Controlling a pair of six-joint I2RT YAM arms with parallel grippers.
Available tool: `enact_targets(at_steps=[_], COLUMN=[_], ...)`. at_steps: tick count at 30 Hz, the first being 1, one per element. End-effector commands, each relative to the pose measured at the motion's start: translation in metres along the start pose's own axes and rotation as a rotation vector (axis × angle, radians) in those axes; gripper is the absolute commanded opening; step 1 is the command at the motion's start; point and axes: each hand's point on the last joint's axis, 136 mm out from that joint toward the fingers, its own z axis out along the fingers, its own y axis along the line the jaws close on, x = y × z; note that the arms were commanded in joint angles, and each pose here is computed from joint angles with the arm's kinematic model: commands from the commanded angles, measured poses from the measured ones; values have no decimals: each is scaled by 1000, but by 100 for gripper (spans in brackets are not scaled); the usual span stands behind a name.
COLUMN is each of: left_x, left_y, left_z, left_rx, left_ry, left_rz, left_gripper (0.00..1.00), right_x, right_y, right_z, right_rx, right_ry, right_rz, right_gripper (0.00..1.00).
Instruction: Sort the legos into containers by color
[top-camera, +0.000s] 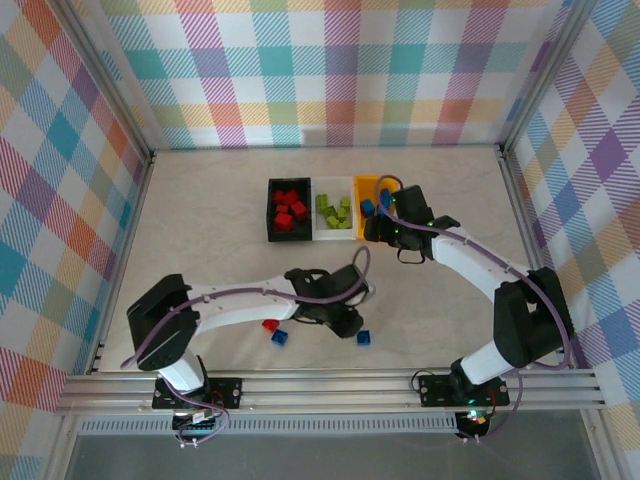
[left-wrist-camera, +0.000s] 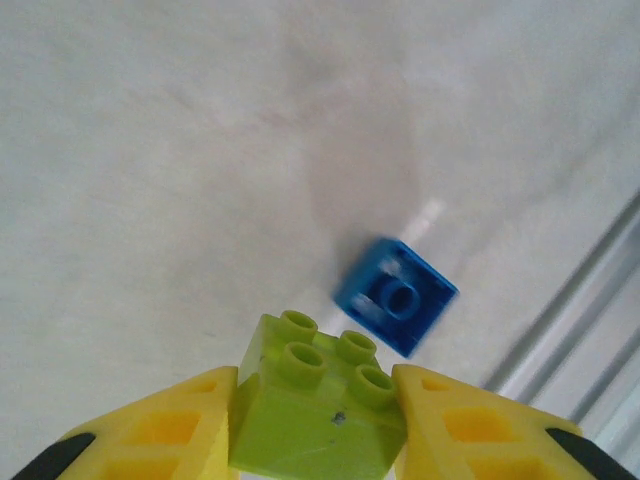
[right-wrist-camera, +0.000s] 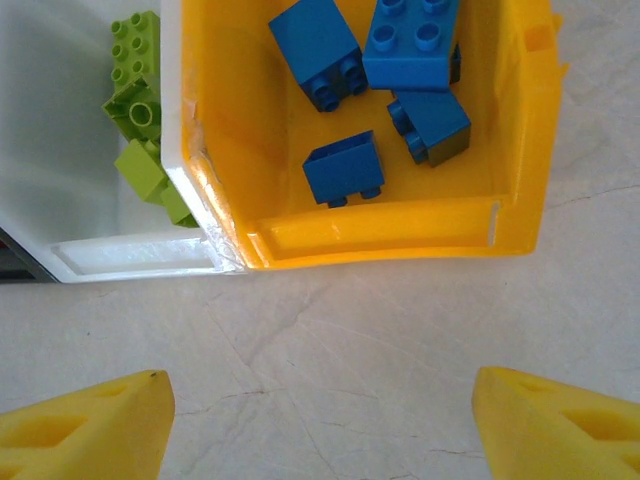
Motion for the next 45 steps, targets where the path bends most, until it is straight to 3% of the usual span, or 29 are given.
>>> enact_targets(at_steps=[1, 14, 24, 32, 39, 45], left_x=[-30, -140, -181, -202, -201, -154], left_y=[28, 151, 231, 233, 207, 169], left_z=[-20, -63, -31, -28, -74, -122], left_rx=[-58, -286, -440, -401, -313, -237], left_ry=[-101, -413, -373, -383, -468, -526], left_rz=[-96, -478, -692, -738, -732, -698], left_gripper=[32, 39, 40, 70, 100, 100], right_x=[-10, -10, 4, 39, 104, 178], right_y=[0, -20, -23, -10, 14, 27], right_z=[-10, -22, -27, -40, -46, -42], right_rx=[-24, -12, -28, -146, -199, -123], right_ry=[-50, -74, -58, 26, 200, 374], right_rz=[25, 56, 70, 92, -46, -259], right_gripper=[79, 79, 80, 80, 82, 84])
